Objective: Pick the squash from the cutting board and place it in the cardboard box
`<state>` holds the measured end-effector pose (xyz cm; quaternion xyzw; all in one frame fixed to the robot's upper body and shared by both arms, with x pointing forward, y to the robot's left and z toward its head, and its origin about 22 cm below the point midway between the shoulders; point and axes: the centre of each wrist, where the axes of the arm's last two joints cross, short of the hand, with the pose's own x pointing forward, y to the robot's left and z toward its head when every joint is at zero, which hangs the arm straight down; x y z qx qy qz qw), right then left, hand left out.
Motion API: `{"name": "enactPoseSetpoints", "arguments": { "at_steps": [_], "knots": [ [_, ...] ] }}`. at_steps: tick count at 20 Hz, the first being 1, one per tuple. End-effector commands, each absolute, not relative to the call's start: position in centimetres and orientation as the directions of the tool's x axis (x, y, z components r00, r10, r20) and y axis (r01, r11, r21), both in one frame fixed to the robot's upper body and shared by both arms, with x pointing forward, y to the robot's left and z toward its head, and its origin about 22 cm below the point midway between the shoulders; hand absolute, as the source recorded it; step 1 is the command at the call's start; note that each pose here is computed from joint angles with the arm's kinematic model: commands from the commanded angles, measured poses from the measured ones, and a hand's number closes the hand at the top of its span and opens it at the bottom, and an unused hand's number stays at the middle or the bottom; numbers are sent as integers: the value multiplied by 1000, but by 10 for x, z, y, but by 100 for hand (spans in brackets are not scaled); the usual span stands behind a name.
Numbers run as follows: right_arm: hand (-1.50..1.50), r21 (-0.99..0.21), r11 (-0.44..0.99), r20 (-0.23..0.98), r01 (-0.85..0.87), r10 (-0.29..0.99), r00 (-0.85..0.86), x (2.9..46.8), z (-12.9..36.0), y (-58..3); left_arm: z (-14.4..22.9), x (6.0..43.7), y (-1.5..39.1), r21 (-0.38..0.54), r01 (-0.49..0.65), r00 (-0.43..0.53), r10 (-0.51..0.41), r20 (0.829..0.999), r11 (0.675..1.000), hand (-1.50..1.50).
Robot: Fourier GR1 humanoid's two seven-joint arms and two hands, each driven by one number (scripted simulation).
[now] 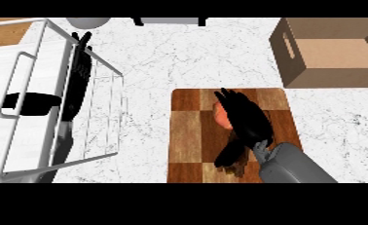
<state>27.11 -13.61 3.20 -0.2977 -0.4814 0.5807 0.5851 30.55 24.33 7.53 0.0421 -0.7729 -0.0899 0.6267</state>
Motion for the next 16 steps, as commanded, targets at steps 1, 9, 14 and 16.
{"name": "enactPoseSetpoints", "arguments": {
  "at_steps": [1, 9, 14, 16],
  "knots": [
    [-150, -916, 103, 170, -388, 975, -141, 272, 15, -139, 40, 288, 208, 249, 284, -101, -229, 968, 926, 0],
    [150, -917, 94, 179, -389, 966, -187, 277, 3, -137, 38, 284, 221, 247, 290, -93, -229, 969, 925, 0],
    [150, -937, 53, 139, -346, 963, -229, 281, 9, -180, 46, 293, 219, 252, 272, -81, -239, 968, 929, 0],
    [150, -943, 41, 139, -331, 950, -278, 275, 11, -227, 45, 292, 226, 255, 246, -86, -241, 967, 935, 0]
  ]
}}
